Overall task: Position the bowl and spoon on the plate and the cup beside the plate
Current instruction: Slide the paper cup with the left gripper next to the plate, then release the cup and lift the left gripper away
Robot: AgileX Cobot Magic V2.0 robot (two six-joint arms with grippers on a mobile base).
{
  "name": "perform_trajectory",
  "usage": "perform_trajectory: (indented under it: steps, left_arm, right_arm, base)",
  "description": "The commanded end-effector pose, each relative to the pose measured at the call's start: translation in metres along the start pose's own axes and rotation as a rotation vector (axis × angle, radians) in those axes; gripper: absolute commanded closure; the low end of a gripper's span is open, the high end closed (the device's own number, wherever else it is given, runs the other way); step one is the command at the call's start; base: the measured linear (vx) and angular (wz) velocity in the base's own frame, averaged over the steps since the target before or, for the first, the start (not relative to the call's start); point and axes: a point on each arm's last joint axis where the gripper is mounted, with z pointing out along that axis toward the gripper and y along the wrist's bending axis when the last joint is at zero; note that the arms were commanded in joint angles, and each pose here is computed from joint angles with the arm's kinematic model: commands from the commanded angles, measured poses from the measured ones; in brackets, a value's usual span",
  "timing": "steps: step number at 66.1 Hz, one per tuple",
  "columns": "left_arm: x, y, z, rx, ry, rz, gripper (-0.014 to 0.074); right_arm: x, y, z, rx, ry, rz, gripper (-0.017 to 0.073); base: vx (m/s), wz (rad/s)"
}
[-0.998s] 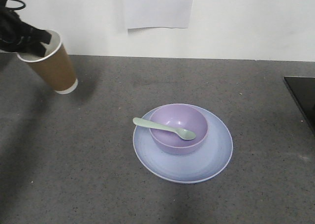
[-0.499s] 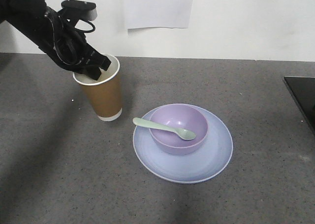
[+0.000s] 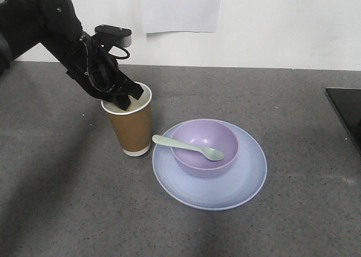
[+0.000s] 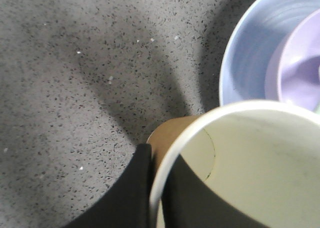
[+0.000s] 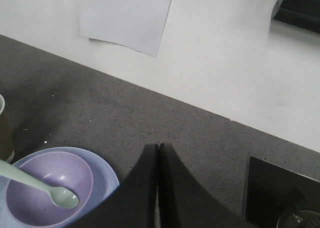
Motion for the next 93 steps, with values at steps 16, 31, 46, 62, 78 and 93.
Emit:
perform_trajectory:
  steps: [16, 31, 46, 62, 78, 93]
  left_arm:
    - [-0.008, -0.011, -0.011, 0.012, -0.077, 0.004, 0.0589]
    - [-0.009, -0.019, -0.008, 0.015, -0.073, 0.023, 0.054]
    - [-0.007, -0.023, -0.006, -0.011, -0.05, 0.052, 0.041]
    - [-0.007, -0.023, -0.007, -0.019, -0.045, 0.03, 0.0271]
    - [-0.011, -0.028, -0.032, -0.026, -0.114, 0.045, 0.0266]
    - [-0.013, -0.036, -0.073, -0.045, -0.228, 0.07, 0.0266]
  right_arm:
    - [-0.008, -0.002, -0.007, 0.013, -0.059, -0.007, 0.057]
    - [-0.007, -0.002, -0.007, 0.016, -0.052, -0.009, 0.057]
    - [-0.007, -0.002, -0.007, 0.016, -0.052, -0.01, 0.057]
    - [-0.007, -0.002, -0.007, 0.016, -0.049, -0.01, 0.057]
    - [-0.005, -0.002, -0.007, 0.015, -0.034, -0.01, 0.057]
    - [-0.005, -0.003, -0.007, 0.016, -0.034, -0.011, 0.057]
  base:
    - [0.0, 0.0]
    - [0.0, 0.0]
    - [0.0, 0.0]
    - [0.0, 0.0]
    - [0.0, 0.0]
    - [0.0, 0.0]
